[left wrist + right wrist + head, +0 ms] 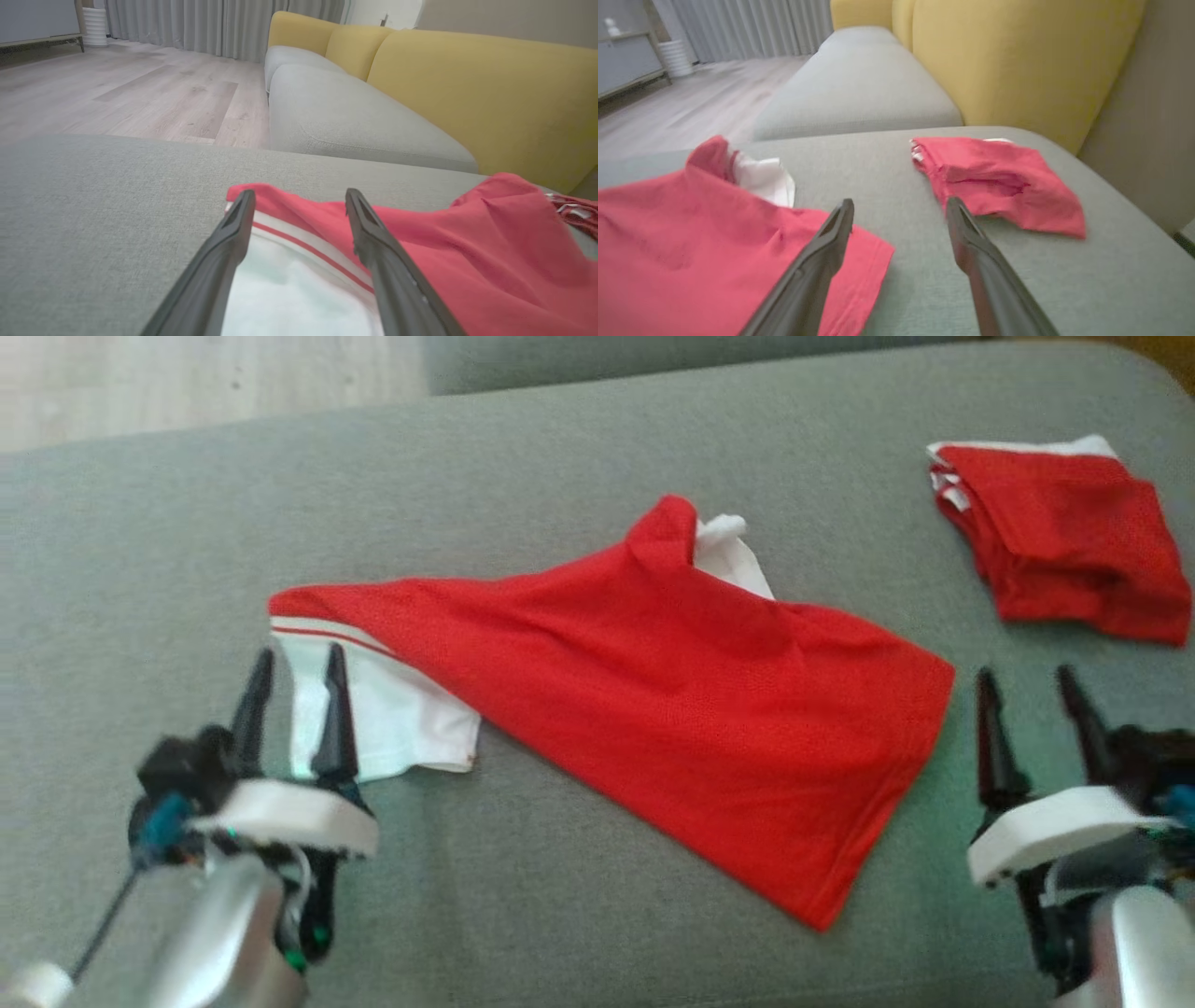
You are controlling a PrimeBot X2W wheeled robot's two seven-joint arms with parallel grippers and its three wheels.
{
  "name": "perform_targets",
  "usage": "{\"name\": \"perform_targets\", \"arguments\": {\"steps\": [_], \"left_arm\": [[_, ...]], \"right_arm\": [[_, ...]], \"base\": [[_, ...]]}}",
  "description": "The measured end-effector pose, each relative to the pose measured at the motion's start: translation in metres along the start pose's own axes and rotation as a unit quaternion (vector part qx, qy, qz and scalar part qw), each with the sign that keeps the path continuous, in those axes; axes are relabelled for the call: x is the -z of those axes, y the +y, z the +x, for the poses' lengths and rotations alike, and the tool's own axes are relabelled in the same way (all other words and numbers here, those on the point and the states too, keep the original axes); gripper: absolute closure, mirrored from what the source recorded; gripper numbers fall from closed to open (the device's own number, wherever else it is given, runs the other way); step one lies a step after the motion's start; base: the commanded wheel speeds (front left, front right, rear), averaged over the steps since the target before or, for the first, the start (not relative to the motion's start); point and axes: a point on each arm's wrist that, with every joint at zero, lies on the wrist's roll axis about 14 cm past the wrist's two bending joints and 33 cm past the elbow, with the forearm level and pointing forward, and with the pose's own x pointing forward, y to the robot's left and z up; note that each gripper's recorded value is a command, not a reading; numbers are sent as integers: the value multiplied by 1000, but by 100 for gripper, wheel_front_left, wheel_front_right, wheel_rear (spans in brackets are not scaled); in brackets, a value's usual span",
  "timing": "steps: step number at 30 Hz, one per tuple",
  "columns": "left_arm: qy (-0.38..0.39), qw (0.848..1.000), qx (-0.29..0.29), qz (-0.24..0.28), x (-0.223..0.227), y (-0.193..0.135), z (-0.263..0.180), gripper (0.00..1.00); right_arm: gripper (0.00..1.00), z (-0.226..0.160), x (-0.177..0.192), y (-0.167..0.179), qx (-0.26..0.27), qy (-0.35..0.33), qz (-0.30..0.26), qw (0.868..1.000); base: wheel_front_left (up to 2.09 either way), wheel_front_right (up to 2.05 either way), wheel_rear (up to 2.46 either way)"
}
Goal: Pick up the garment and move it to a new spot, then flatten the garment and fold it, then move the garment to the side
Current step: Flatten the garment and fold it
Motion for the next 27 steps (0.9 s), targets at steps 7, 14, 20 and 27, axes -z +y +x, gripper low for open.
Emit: {"name": "perform_targets", "arguments": {"steps": [7, 14, 20, 27], "left_arm": [[-37, 999, -16, -18, -7, -6, -49, 0], [-61, 996, -46, -37, -14, -4, -74, 0], [-60, 995, -66, -45, -10, 2, -85, 0], [-75, 993, -74, -45, -20, 5, -87, 0]], "right_arm": [[0, 5, 55, 16, -41, 125, -25, 991], [0, 28, 82, 27, -60, 185, -11, 981], [90, 35, 102, 52, -94, 228, 2, 969], [100, 55, 74, 54, -110, 178, -17, 978]], "base": [[0, 0, 0], [0, 0, 0], [0, 0, 0], [0, 0, 0]]}}
